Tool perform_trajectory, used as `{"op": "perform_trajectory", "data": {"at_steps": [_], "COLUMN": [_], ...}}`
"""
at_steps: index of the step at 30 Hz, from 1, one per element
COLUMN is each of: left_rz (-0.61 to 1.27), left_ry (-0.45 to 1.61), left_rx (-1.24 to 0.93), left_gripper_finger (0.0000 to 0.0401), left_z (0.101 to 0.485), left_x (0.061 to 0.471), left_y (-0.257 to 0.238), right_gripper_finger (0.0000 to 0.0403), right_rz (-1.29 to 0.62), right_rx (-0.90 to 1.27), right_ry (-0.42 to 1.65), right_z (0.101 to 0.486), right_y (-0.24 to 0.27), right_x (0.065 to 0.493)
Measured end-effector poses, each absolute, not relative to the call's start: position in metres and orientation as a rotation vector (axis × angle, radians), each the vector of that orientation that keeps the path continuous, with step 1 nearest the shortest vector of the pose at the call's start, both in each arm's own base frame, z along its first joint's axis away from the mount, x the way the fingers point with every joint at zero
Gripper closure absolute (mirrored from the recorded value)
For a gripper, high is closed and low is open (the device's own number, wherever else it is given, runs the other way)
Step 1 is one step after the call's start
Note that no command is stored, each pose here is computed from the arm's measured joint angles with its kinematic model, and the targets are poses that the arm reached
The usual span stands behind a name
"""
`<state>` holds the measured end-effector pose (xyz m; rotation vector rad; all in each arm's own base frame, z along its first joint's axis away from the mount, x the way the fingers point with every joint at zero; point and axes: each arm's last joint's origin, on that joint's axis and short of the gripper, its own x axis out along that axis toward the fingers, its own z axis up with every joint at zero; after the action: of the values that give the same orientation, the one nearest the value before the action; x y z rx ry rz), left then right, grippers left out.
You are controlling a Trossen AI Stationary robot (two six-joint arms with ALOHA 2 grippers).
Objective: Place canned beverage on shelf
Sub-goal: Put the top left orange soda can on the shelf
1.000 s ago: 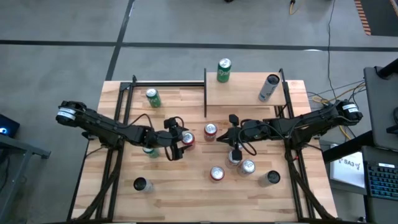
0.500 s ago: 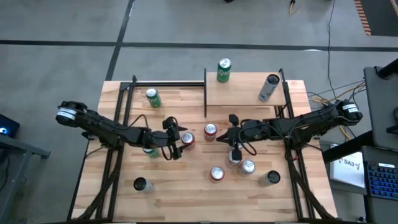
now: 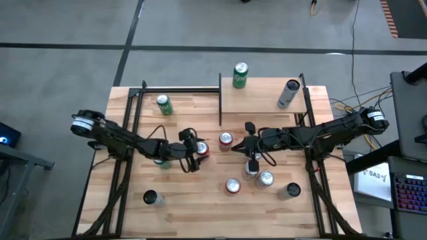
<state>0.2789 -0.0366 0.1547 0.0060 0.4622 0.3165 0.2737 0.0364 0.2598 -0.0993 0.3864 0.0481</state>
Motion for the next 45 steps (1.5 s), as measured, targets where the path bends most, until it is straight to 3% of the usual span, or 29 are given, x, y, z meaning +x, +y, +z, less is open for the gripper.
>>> {"op": "perform_trajectory", "data": {"at_steps": [11,16,24,37,45], "left_rz": [0.341,0.354,0.385,0.383,0.411], "left_ry": [0.470,0.461,0.418,0.251,0.190], "left_rx": [-0.011,-0.042,-0.062,-0.035,0.032], "left_gripper_finger": [0.0063,0.0117,0.0120,0.0120,0.0120], "left_z": [0.147,0.149,0.159,0.257,0.305], "left_x": [0.281,0.281,0.279,0.270,0.293], "left_y": [-0.036,-0.036,-0.035,-0.033,-0.025], "right_gripper_finger": [0.0390,0.0390,0.0390,0.0390,0.0390], "right_rz": [0.048,0.048,0.043,0.036,0.017], "right_rx": [-0.100,-0.100,-0.076,-0.032,0.046], "right_ry": [0.388,0.384,0.365,0.346,0.388], "right_z": [0.260,0.260,0.265,0.277,0.300], "right_y": [0.036,0.036,0.036,0.036,0.033], "right_x": [0.274,0.274,0.272,0.272,0.249]}}
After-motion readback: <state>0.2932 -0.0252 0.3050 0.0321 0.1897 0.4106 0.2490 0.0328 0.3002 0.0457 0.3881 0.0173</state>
